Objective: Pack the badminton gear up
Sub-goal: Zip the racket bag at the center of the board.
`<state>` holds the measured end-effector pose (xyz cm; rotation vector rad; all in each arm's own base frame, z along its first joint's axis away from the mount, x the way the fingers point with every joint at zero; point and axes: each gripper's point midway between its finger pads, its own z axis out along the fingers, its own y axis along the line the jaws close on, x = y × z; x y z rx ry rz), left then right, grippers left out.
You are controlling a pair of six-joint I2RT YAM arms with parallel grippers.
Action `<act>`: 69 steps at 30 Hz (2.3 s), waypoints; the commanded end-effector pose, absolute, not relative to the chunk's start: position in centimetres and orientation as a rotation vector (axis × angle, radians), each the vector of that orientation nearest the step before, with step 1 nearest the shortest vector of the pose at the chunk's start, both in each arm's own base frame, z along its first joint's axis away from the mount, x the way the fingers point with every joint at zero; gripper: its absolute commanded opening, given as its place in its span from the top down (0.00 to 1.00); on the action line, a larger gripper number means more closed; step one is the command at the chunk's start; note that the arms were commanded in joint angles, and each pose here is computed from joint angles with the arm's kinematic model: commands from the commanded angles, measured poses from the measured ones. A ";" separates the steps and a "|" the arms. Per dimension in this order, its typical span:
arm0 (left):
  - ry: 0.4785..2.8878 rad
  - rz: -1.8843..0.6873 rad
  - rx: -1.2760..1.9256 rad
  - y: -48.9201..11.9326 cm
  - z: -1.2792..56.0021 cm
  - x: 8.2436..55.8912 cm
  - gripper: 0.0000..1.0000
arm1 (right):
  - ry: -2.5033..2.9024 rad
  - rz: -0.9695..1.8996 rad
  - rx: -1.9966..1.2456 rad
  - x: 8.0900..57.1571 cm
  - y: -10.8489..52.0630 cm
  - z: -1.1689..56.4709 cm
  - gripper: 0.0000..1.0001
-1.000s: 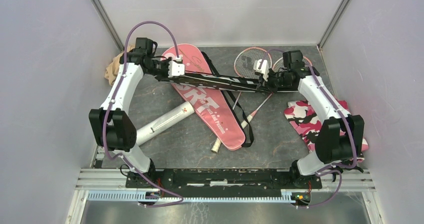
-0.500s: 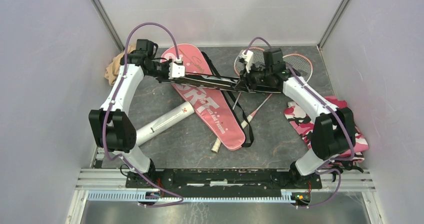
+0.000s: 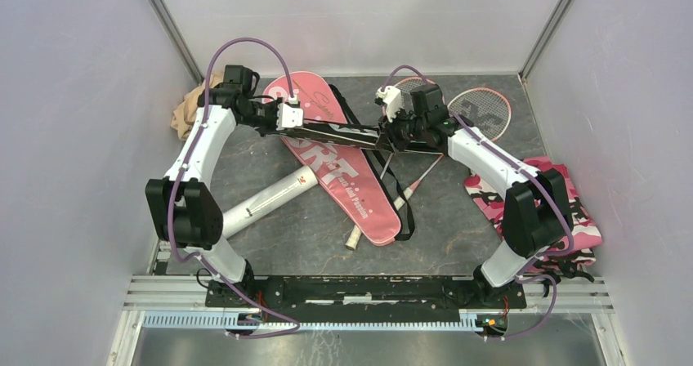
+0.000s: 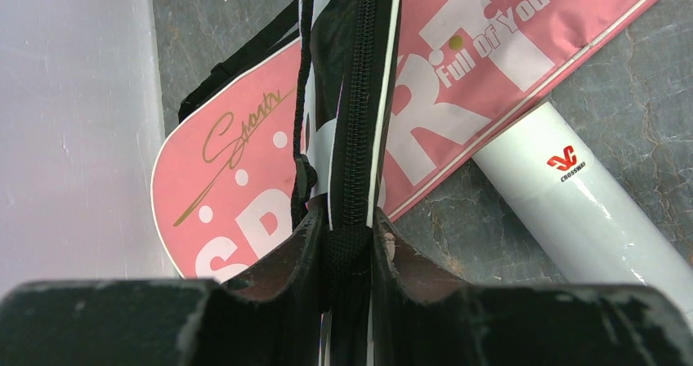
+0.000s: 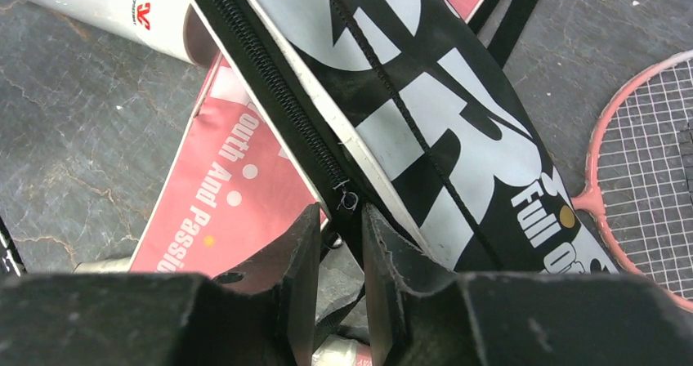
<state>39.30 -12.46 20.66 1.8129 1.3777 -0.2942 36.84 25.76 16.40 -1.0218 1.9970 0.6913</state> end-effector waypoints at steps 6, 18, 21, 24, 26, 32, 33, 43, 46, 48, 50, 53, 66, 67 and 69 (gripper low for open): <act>1.265 -0.274 1.817 -13.5 22.7 39.0 0.98 | 1.953 0.635 -1.000 38.3 26.1 18.2 0.89; 1.302 -0.220 1.846 -12.5 21.9 39.6 0.98 | 1.867 0.531 -1.183 37.8 25.0 18.8 1.00; 1.312 -0.196 1.857 -12.2 21.7 39.9 0.98 | 1.821 0.492 -1.280 37.4 24.2 18.8 1.00; 1.316 -0.175 1.860 -11.9 21.8 40.1 0.98 | 1.786 0.455 -1.349 37.1 23.4 18.7 1.00; 1.314 -0.163 1.858 -11.8 21.9 40.2 0.98 | 1.765 0.423 -1.391 36.9 22.8 18.7 1.00; 1.312 -0.129 1.845 -11.3 22.4 40.7 0.98 | 1.745 0.355 -1.473 36.3 21.4 18.3 1.00; 1.309 -0.126 1.843 -11.3 22.5 40.8 0.98 | 1.748 0.345 -1.479 36.3 21.1 18.2 1.00; 1.308 -0.102 1.824 -10.9 23.1 41.4 0.98 | 1.784 0.283 -1.527 35.8 18.4 16.9 1.00; 1.307 -0.094 1.819 -10.8 23.2 41.7 0.98 | 1.813 0.275 -1.532 35.5 17.3 16.4 1.00; 1.309 -0.088 1.817 -10.8 23.2 41.8 0.98 | 1.841 0.265 -1.519 35.6 16.3 16.0 1.00; 1.313 -0.081 1.814 -10.6 23.2 42.0 0.98 | 1.871 0.258 -1.502 35.6 15.0 15.7 1.00; 1.318 -0.069 1.807 -10.4 23.2 42.4 0.98 | 1.919 0.240 -1.474 35.6 12.8 15.1 1.00; 1.328 -0.018 1.778 -9.3 23.6 44.0 0.98 | 2.157 0.091 -1.356 36.0 3.0 12.0 1.00; 1.329 -0.017 1.779 -9.3 23.5 44.1 0.98 | 2.178 0.080 -1.341 36.1 2.0 11.8 1.00; 1.334 -0.014 1.779 -9.0 23.3 44.3 0.98 | 2.217 0.055 -1.319 36.2 0.2 11.5 1.00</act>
